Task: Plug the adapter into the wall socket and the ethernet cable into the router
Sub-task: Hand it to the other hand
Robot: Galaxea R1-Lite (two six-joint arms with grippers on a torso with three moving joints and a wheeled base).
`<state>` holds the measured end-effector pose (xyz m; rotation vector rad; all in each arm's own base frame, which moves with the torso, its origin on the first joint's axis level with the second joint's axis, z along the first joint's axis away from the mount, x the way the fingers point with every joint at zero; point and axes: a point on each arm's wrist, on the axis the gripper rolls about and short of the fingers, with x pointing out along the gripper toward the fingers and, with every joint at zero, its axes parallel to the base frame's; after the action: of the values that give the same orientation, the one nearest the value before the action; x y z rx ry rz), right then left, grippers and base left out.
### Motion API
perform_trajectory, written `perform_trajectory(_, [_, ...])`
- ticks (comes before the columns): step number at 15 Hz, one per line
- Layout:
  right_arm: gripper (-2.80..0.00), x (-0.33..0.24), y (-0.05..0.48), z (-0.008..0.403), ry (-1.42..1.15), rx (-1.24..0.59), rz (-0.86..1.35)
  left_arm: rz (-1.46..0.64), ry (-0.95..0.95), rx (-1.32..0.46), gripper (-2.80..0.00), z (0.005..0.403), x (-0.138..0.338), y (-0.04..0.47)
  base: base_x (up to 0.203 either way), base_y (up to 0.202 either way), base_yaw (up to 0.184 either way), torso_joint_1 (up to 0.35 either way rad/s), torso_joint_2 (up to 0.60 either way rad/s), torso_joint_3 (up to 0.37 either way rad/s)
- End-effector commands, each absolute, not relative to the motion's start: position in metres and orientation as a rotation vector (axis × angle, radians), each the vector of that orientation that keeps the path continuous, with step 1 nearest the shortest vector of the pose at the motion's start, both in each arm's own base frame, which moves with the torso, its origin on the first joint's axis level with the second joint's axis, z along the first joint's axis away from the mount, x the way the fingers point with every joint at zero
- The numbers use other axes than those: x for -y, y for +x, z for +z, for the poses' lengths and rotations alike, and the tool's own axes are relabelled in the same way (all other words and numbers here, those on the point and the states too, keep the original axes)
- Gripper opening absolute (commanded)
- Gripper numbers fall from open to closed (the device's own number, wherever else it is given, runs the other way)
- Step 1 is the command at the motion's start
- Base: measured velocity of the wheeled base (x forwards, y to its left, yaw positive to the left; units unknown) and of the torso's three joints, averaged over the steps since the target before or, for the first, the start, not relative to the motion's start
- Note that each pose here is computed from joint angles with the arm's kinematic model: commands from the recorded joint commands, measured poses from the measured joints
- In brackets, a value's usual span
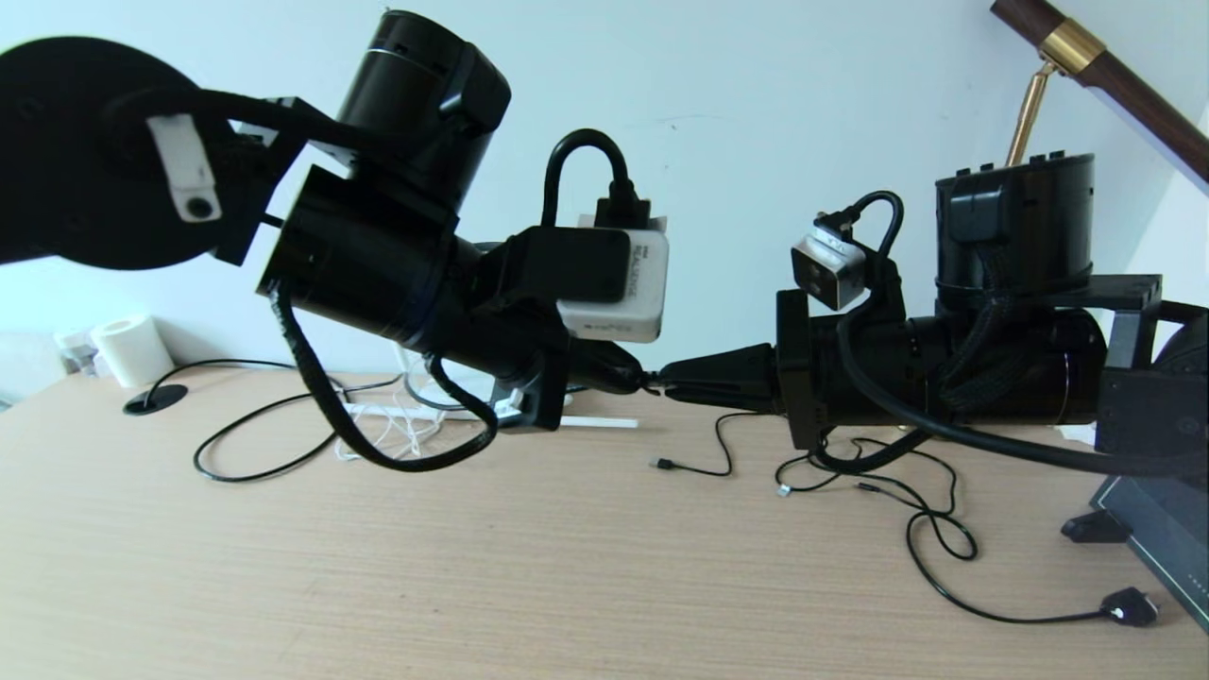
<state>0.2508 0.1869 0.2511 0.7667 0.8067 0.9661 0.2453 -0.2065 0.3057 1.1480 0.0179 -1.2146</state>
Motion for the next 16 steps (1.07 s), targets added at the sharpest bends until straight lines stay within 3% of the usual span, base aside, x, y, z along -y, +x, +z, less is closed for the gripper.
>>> perform_trajectory(1, [-2.80,-0.187,0.251,0.250,0.771,-0.811,0.966,-1.222,1.152,-0.020,-2.80,0.306,0.206,0.244,0.000,0.000,0.000,0.000,0.00,0.000])
perform_trajectory(2, [-2.80,-0.188,0.251,0.250,0.771,-0.811,0.966,-1.222,1.151,-0.019,0.00,0.306,0.205,0.244,0.000,0.000,0.000,0.000,0.00,0.000])
perform_trajectory(10, [-2.80,-0.182,0.246,0.262,0.819,-0.800,0.963,-1.196,1.157,0.017,0.00,0.316,0.184,0.220,0.000,0.000,0.000,0.000,0.00,0.000])
perform_trajectory(16, [-2.80,-0.188,0.265,0.280,1.034,-0.923,0.977,-1.011,1.118,0.257,0.00,0.322,0.138,0.191,0.000,0.000,0.000,0.000,0.00,0.000])
